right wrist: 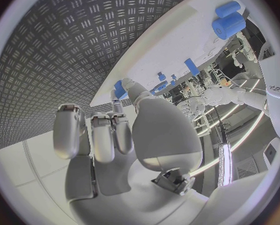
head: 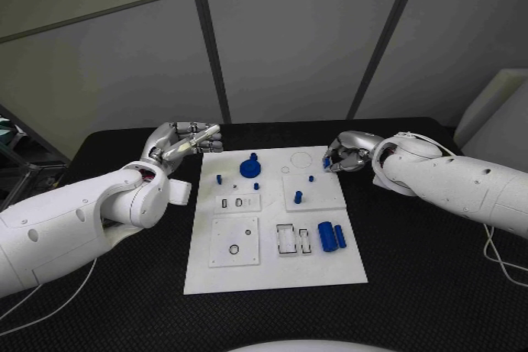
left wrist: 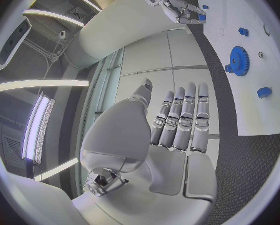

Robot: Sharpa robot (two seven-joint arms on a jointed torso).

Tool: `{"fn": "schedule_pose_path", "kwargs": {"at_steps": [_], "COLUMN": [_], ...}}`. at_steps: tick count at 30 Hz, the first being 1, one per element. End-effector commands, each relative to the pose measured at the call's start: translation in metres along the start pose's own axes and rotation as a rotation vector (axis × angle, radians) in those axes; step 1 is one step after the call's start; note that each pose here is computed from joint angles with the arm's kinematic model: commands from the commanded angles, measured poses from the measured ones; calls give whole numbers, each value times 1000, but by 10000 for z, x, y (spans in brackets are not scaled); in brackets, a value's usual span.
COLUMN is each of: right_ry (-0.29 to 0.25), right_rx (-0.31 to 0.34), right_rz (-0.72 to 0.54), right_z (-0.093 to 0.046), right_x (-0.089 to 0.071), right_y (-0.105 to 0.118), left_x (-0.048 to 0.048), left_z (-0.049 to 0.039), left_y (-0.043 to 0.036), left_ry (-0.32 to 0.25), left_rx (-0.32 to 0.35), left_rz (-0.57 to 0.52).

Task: Assemble the parts on the task board

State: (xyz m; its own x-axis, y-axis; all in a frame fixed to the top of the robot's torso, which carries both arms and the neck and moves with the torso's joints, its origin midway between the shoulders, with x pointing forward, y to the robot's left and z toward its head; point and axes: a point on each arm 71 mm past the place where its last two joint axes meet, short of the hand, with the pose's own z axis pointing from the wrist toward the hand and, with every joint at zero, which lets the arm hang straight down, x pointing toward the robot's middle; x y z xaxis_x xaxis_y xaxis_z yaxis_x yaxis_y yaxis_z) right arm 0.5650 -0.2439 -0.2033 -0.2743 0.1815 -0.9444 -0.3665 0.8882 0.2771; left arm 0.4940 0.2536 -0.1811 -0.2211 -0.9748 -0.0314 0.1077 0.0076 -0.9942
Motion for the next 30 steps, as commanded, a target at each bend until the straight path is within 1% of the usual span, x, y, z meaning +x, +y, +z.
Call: {"fn": "schedule_pose_path", "kwargs": {"at_steps": [1,6,9,12,17,20,23,26,30], "right_ry": [-7,-40,-83,-128,-175,-185,-185,-174,-150], "right_rx": [0,1,9,25,52,62,65,56,31], "right_rz": [-7,-7,5,42,102,127,151,171,192], "right_z": [1,-4,-11,-25,-62,-94,-122,-136,-125], "right_x": [-4,-29,-58,-89,-117,-122,-120,-113,-90], "right_y": [-1,-8,-10,-14,13,60,140,280,526], "left_x": [10,9,7,6,-6,-16,-26,-38,-45], "left_z": [1,1,1,1,0,-3,-7,-12,-18], "left_y": [-15,-15,-15,-14,-12,-12,-13,-15,-20], "left_ry": [10,9,9,9,6,4,2,1,0], "left_rx": [9,9,9,8,7,6,5,3,1], "left_rz": [-4,-4,-3,-3,-2,0,1,2,3]}}
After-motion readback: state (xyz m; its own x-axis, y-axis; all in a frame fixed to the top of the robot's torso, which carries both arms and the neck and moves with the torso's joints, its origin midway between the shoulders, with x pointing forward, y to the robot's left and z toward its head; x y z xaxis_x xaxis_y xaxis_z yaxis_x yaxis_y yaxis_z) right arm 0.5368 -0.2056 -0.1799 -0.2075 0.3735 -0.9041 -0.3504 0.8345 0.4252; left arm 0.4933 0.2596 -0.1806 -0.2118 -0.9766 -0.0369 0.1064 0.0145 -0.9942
